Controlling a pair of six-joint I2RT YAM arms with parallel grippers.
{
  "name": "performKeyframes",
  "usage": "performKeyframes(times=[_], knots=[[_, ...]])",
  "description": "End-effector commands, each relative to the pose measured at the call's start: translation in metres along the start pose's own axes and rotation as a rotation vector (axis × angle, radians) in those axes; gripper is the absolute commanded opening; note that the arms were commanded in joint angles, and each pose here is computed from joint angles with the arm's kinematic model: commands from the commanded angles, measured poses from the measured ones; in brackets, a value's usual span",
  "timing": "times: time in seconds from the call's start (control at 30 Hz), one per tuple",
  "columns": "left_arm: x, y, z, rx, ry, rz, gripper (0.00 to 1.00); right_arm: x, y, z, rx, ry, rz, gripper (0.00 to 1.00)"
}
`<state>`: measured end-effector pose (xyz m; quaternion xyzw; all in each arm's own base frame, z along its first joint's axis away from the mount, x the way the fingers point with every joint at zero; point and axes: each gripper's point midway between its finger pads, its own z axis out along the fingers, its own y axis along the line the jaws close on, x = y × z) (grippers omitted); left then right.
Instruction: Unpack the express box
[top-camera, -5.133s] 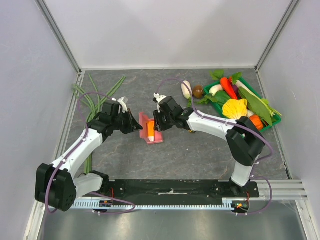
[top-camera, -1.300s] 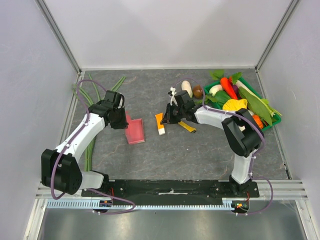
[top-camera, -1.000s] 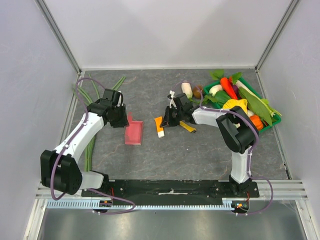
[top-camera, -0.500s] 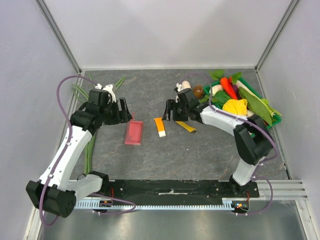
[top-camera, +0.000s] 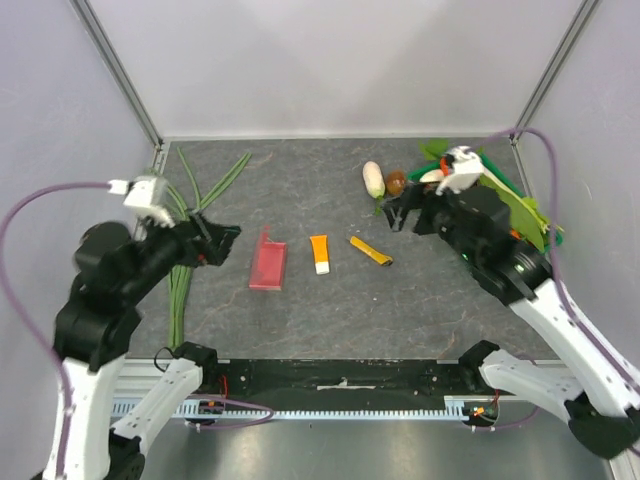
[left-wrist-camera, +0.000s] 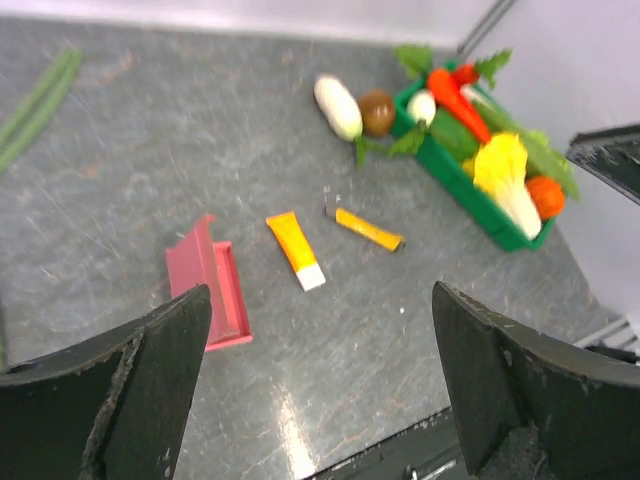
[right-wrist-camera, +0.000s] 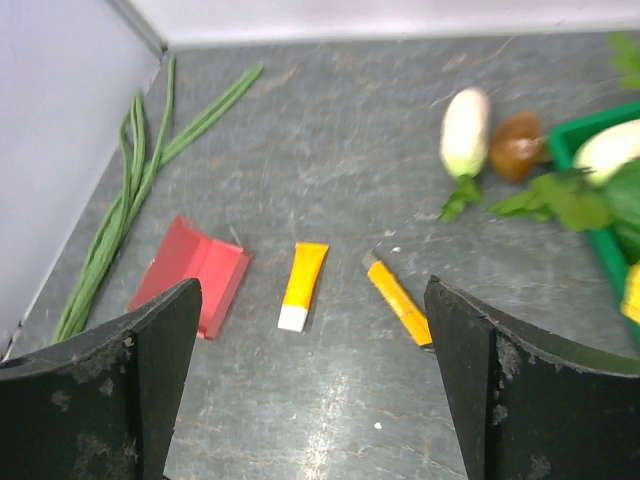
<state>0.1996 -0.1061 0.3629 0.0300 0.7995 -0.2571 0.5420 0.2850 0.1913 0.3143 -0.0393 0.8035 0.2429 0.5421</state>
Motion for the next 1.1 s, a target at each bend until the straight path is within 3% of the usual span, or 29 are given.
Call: performKeyframes(times=[0.0,0.17,0.33,1.07], knots=[[-0.006,0.018,-0.050,-0.158,-0.051,-0.001,0.96,-0.019,-0.036,-0.057,0.174,-0.074,0.003,0.98],[0.013,0.021,-0.092,-0.192,-0.064,-0.044,0.97,-0.029,-0.057,-0.121,0.229,-0.157,0.041,0.98],[0.025,0.017,-0.101,-0.172,-0.033,-0.059,0.98,-0.034,-0.062,-0.151,0.228,-0.192,0.015,0.98],[0.025,0.001,-0.102,-0.088,-0.042,-0.092,1.00,-0.051,-0.053,-0.171,0.177,-0.228,0.009,0.98]])
